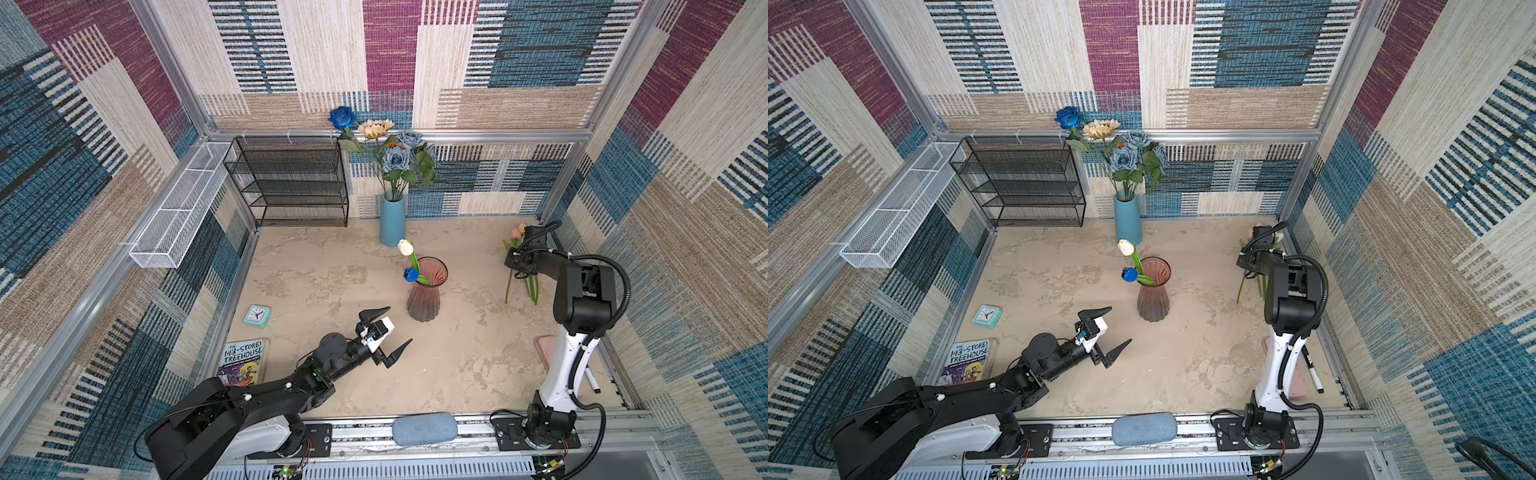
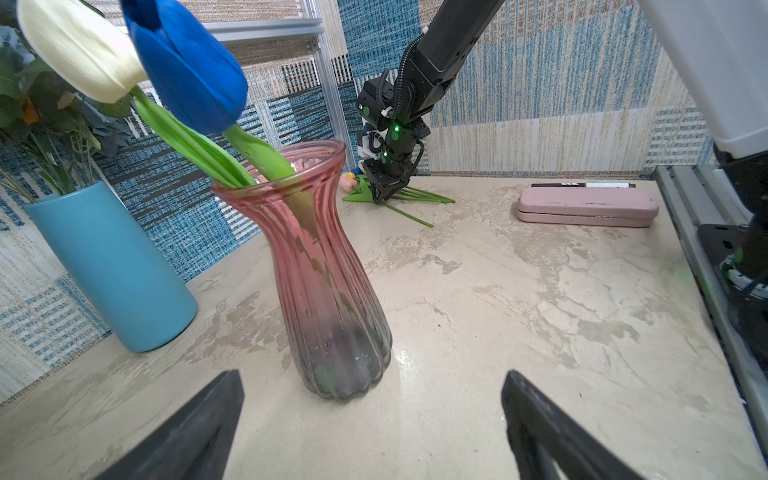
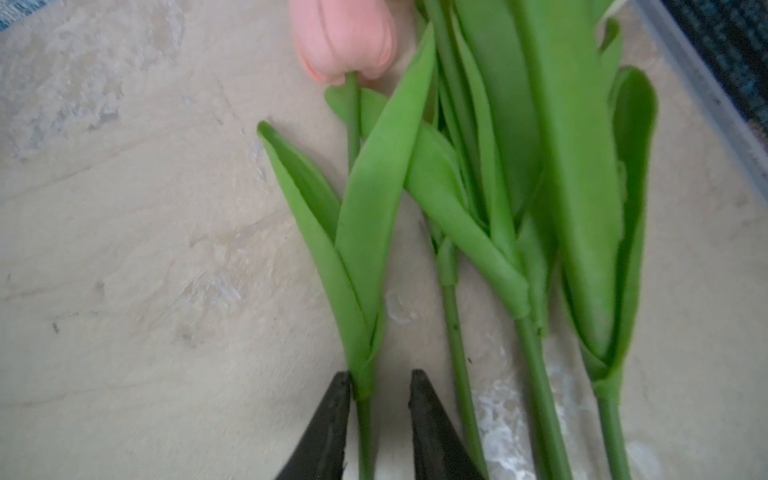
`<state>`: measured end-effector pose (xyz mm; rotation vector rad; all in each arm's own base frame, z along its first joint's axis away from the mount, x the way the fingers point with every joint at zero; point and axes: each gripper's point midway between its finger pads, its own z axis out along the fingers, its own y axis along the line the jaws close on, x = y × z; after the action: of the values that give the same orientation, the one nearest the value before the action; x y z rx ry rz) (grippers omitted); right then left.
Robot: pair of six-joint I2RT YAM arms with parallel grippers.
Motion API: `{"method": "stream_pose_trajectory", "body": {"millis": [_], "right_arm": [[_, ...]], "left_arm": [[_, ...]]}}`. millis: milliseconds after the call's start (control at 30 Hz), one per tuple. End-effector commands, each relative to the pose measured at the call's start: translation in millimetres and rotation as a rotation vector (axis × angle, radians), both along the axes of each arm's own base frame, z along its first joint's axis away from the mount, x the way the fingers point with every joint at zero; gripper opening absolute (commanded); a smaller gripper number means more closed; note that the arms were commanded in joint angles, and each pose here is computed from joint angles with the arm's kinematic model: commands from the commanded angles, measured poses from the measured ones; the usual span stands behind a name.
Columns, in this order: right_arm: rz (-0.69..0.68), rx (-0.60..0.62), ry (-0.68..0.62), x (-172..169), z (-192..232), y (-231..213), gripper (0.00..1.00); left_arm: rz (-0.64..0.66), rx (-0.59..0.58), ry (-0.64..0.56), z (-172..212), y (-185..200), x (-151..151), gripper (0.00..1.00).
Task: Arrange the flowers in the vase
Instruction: 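Lower the right gripper and grasp the pink tulip's stem, then lift the pink tulip and carry it toward the pink vase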
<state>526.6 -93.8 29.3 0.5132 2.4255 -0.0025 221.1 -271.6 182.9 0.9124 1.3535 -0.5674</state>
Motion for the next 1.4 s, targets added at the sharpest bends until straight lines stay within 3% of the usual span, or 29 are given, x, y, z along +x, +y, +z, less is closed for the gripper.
{"method": "stream_pose_trajectory", "body": {"millis": [0, 467, 867, 1233, 1367], "right_arm": [[0.030, 0.048, 0.042, -9, -15, 12, 0.20], [0.124, 0.090, -0.035, -13, 4, 40, 0.03], [0.209, 0.119, -0.152, -23, 49, 66, 0.01], [0.383, 0.133, -0.130, -27, 49, 141, 0.00], [0.448, 0.164, -0.188, -25, 64, 164, 0.00]], "left_arm": [[-0.017, -0.013, -0.021, 8, -2, -2, 1.00], [-0.016, -0.016, -0.029, 9, -1, -2, 1.00], [-0.020, -0.019, -0.029, 9, -1, -3, 1.00], [-0.016, -0.015, -0.036, 10, 1, -4, 1.00], [-0.017, -0.020, -0.036, 11, 2, -5, 1.00]]}}
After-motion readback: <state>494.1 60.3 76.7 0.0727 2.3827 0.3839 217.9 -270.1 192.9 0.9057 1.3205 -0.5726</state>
